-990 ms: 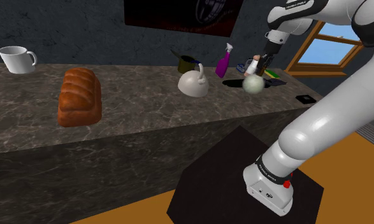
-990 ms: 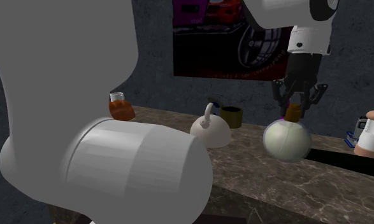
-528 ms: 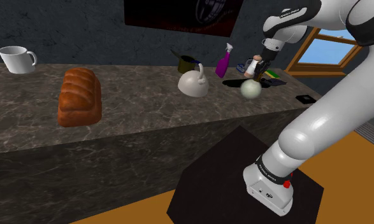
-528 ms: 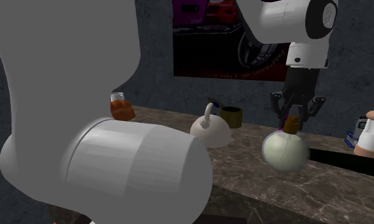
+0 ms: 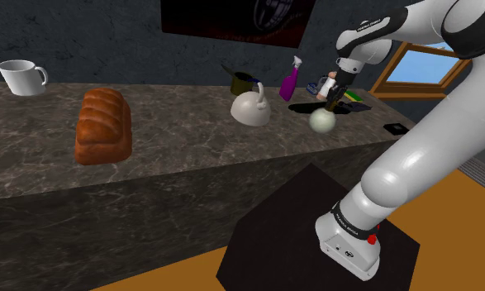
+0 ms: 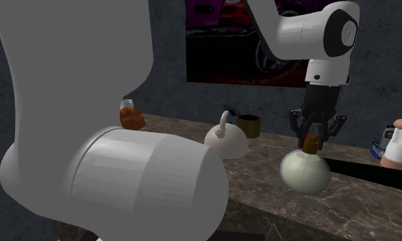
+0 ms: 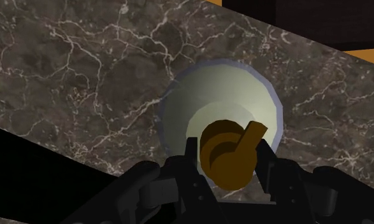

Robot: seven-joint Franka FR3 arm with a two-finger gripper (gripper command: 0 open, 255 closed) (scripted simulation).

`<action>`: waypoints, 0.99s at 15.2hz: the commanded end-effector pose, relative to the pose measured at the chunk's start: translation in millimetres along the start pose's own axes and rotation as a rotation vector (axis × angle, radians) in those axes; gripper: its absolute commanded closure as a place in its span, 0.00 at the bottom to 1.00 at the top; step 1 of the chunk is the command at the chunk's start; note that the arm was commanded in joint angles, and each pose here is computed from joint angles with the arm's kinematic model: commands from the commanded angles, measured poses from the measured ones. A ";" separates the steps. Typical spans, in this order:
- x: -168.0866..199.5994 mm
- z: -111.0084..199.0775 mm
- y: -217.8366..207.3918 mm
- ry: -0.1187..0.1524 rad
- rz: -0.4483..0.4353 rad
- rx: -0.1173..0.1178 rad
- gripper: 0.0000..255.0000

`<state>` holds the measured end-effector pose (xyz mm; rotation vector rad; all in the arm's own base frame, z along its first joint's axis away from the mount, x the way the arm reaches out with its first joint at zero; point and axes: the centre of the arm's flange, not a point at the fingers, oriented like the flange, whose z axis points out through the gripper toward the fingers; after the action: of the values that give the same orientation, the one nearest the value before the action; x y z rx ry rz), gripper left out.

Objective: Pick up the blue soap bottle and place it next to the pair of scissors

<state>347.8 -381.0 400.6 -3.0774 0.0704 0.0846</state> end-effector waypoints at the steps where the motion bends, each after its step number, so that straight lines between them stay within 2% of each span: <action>1: -0.2 0.1 0.2 0.001 0.000 0.000 1.00; 4: -0.2 0.1 0.2 0.001 0.000 0.000 1.00; 5: -0.2 0.1 0.2 0.001 0.000 0.000 0.00; 10: -0.2 0.1 0.2 0.001 0.000 0.000 0.00; 14: -0.2 -49.9 0.2 0.001 0.000 0.000 0.00; 15: -0.2 -49.9 0.2 0.001 0.000 0.000 0.00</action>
<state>350.3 -384.0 445.1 -3.0786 0.0705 0.0818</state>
